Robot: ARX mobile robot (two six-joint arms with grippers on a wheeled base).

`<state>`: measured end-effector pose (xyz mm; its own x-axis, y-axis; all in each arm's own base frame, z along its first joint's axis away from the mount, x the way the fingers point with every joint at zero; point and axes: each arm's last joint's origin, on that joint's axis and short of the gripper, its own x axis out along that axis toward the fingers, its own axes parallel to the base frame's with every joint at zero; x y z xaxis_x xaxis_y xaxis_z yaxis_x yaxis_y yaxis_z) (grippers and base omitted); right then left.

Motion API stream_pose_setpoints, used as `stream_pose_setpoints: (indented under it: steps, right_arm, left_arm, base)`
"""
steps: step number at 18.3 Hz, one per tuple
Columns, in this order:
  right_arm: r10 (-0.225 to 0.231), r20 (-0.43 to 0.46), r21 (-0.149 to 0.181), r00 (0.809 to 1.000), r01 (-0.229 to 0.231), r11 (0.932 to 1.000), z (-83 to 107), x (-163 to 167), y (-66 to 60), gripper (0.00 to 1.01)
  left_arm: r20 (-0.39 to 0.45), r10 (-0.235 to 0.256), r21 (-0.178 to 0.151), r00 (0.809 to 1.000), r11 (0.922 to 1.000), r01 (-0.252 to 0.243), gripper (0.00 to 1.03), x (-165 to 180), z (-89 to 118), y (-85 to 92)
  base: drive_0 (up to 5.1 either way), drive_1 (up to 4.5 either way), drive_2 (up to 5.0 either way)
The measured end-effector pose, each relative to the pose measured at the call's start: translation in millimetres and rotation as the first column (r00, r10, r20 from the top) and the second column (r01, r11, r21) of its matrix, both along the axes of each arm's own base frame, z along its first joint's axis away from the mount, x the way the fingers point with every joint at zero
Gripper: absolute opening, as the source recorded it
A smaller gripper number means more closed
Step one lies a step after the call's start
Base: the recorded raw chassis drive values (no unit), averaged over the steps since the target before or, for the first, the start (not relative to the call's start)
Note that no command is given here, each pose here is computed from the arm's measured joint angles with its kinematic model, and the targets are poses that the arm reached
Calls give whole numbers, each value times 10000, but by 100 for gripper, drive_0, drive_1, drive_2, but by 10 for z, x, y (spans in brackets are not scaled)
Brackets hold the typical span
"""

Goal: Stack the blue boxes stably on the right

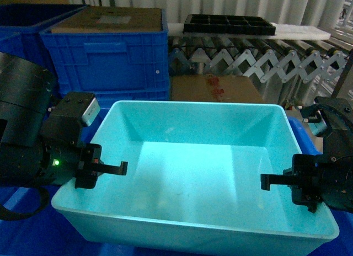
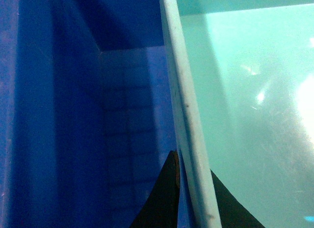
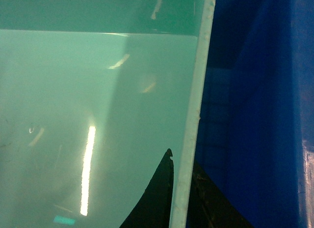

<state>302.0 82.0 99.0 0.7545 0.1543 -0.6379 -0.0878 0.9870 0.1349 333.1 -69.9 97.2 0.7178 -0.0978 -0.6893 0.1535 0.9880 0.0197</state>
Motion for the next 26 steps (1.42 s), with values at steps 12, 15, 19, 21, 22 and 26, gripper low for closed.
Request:
stream_pose_setpoints:
  steps: [12,15,19,21,22,26]
  right_arm:
    - [26,-61,-135,10000,-27,9999,2,1,17,7]
    - [383,-54,-550,9993,-385,9977,-1,-3,16,33]
    - [498,-5,-647,9988,-497,9967,5,1,23,68]
    - [603,-15,-666,9982,-603,9960,4,-5,42,85]
    - [582,-14,-674,9983,-582,9960,4,-3,35,92]
    - [593,-7,-693,9982,-592,9958,4,-3,36,98]
  left_arm:
    - [-34,28,5,10000,10000,-28,5,2,-8,10]
    - [384,478,1044,9981,9932,-516,25,58,26,50]
    - [395,664,1336,9970,9885,-712,60,71,19,127]
    - [370,581,1370,9976,9886,-626,76,67,14,108]
    - [376,549,1369,9978,9888,-595,83,66,15,99]
    - [390,469,1373,9981,9892,-518,98,67,16,97]
  base:
    - [0,0,0]
    - [0,0,0]
    - [0,0,0]
    - [0,0,0]
    - [0,0,0]
    - [0,0,0]
